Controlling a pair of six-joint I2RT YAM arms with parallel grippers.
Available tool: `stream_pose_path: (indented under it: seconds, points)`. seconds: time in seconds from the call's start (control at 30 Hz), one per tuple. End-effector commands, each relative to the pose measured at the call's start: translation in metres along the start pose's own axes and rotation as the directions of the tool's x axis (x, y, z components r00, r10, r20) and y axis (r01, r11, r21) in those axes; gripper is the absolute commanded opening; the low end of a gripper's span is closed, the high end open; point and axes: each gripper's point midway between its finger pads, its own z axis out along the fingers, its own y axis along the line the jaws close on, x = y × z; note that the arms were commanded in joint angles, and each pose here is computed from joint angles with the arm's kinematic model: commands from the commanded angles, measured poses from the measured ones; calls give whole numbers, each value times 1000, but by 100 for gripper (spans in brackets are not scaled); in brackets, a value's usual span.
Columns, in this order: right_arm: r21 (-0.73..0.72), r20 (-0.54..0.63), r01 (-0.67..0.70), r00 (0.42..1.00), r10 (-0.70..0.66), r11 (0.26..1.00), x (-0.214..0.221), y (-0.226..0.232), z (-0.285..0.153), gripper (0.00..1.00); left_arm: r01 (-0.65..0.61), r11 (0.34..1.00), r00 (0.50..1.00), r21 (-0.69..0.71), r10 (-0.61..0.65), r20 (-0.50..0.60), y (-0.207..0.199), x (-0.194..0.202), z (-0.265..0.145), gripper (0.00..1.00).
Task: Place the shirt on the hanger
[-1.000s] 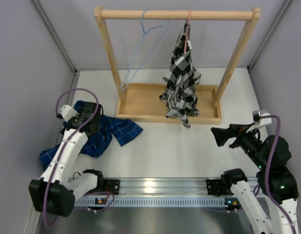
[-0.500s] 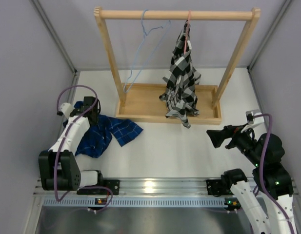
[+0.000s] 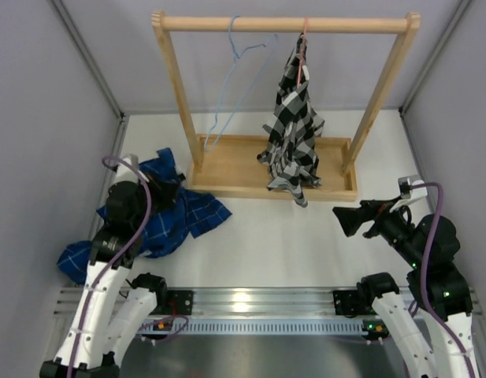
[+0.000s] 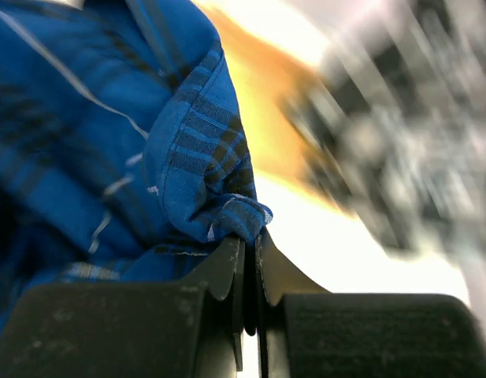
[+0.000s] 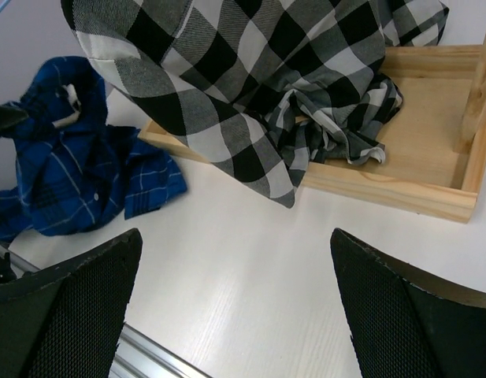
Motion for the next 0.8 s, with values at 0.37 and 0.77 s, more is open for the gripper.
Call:
stream_pose_path:
  seconds: [0.37,0.77]
  points:
    - [-485,-123,-79,992,22,871,22,72,13,99,117,696,785,708,372,-495,-98,196,-135,0]
    - [-534,-230,-105,973,-25,839,126,103,64,96,39,686,859,727,349,-375,-116,163,-144,0]
